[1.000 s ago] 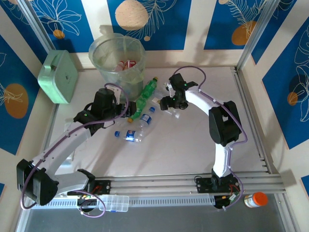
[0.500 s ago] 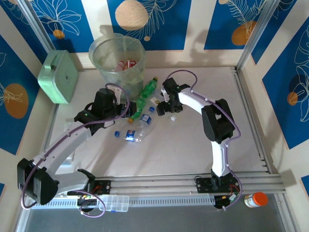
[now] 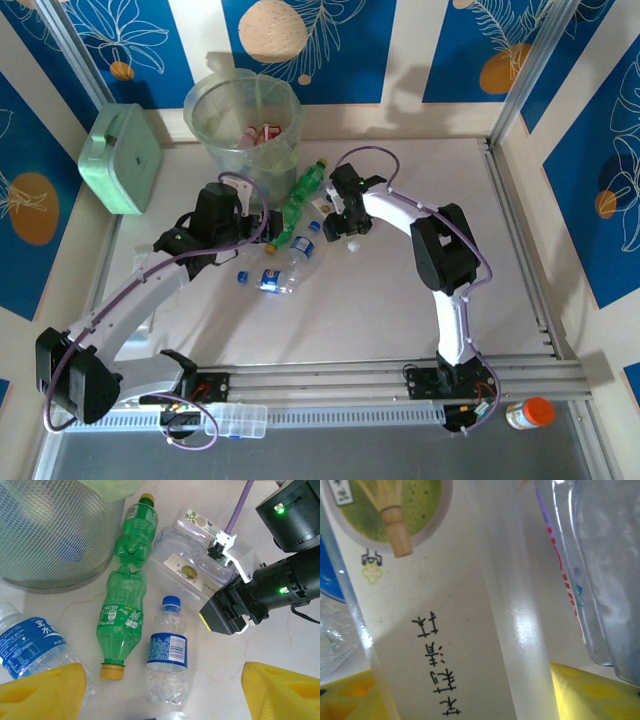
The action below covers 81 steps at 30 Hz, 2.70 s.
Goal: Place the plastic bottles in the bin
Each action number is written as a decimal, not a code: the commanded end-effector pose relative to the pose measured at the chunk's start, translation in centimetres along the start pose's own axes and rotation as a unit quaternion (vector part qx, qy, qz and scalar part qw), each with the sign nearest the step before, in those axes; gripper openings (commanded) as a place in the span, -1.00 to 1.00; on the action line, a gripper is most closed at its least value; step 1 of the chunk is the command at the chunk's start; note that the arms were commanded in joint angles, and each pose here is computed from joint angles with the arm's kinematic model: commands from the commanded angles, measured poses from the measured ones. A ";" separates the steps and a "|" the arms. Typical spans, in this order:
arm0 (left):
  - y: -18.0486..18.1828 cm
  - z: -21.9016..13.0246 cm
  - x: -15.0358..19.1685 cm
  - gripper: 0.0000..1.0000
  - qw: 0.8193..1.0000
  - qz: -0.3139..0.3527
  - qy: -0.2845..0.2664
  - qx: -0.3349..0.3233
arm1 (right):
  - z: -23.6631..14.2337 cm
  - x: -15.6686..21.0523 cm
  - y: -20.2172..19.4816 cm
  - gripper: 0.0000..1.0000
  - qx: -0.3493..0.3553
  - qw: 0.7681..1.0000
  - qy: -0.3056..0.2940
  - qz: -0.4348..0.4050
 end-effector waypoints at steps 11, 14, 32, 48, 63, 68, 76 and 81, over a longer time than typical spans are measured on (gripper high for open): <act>0.0 -0.5 -0.2 0.64 1.000 0.008 -0.019 0.001 | -5.6 1.4 1.6 0.08 -0.030 0.998 -0.057 -0.017; -0.1 -0.8 -0.4 0.66 1.000 0.009 -0.025 0.003 | -7.5 2.0 2.1 0.05 -0.037 0.996 -0.074 -0.014; -10.3 -4.9 -6.9 0.85 0.940 -0.044 -0.120 0.318 | -23.7 7.6 7.8 -0.01 -0.370 0.904 -0.211 0.020; -16.5 -6.6 -9.4 0.80 0.828 -0.010 -0.154 0.540 | -29.2 11.1 9.4 -0.01 -0.531 0.824 -0.196 0.009; -17.8 -6.7 -9.1 0.07 0.800 0.010 -0.128 0.587 | -28.4 11.3 9.0 -0.02 -0.542 0.820 -0.181 0.024; -17.6 -6.8 -8.8 0.03 0.811 0.026 -0.134 0.569 | -28.0 11.4 8.8 0.42 -0.526 0.829 -0.186 0.026; -16.8 -6.7 -11.2 -0.15 0.824 0.017 -0.165 0.542 | -28.4 11.3 8.0 0.83 -0.491 0.843 -0.216 0.034; -14.5 -6.9 -14.3 -0.25 0.838 0.003 -0.202 0.507 | -28.6 11.2 6.0 0.91 -0.415 0.869 -0.264 0.055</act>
Point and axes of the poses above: each hand's point on the last joint's axis, 136 mm out from that joint toward the fingers, its own z axis out along the fingers, its own y axis along the line the jaws close on, x = y × z, the point moved 1 cm from there along -z, back along the fingers, and after that the axes turned 7 degrees about z, right-handed, at the moved point
